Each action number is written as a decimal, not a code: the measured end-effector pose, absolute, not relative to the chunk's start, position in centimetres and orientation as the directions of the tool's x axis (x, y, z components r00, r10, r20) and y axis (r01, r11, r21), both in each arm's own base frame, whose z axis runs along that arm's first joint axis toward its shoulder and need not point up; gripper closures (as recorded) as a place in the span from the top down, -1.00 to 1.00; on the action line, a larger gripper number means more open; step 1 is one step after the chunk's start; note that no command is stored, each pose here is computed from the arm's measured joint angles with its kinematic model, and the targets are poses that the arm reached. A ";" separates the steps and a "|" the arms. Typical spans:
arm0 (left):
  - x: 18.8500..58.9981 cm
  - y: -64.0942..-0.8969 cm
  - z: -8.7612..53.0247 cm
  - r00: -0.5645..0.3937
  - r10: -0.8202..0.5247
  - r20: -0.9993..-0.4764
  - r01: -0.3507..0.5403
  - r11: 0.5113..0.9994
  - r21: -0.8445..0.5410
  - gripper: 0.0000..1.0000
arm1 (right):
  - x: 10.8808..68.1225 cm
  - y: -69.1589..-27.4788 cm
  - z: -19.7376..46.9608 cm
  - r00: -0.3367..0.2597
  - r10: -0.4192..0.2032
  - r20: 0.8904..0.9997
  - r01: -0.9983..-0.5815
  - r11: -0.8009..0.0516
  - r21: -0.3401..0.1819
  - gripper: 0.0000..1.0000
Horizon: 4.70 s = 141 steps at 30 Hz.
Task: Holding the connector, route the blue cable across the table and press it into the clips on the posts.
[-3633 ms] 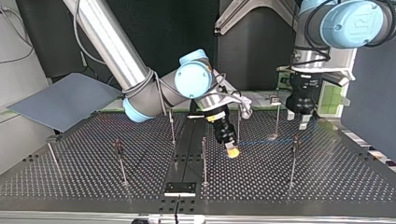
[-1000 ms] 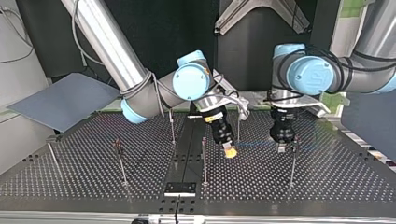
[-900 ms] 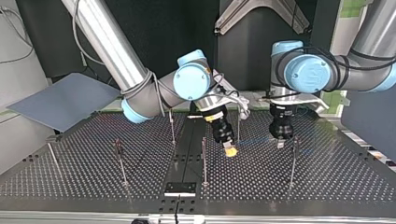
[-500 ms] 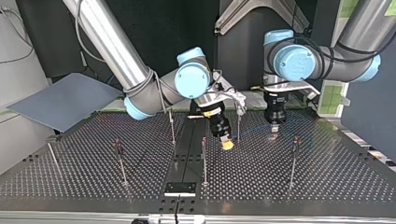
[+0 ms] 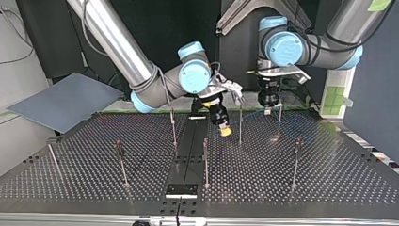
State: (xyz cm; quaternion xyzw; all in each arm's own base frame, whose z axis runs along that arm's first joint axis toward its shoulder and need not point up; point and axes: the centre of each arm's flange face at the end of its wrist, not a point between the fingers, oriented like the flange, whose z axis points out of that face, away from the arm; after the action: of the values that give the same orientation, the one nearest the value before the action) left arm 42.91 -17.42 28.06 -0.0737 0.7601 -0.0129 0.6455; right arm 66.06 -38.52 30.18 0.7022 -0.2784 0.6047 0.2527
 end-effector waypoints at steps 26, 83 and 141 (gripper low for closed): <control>44.0 -19.5 19.3 -0.207 -0.144 -0.968 -0.054 0.989 -0.136 -1.00 | 62.7 -36.4 20.6 0.223 -0.175 0.959 -0.700 -0.713 0.033 -1.00; 56.0 -16.1 15.9 -0.121 -0.257 -0.959 -0.012 0.966 -0.257 -1.00 | 56.9 -45.7 19.1 0.131 -0.203 0.970 -0.752 -0.658 -0.036 -1.00; 43.1 -21.6 22.2 -0.316 -0.011 -0.949 -0.089 0.996 0.018 1.00 | 55.9 -47.6 19.9 0.119 -0.200 0.973 -0.759 -0.650 -0.041 -1.00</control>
State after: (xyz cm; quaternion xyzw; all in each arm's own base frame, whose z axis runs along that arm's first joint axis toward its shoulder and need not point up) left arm 43.10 -21.63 22.21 -0.0309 0.8106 0.0331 0.5839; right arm 55.92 -47.57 19.94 0.7067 -0.3394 0.5704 0.2450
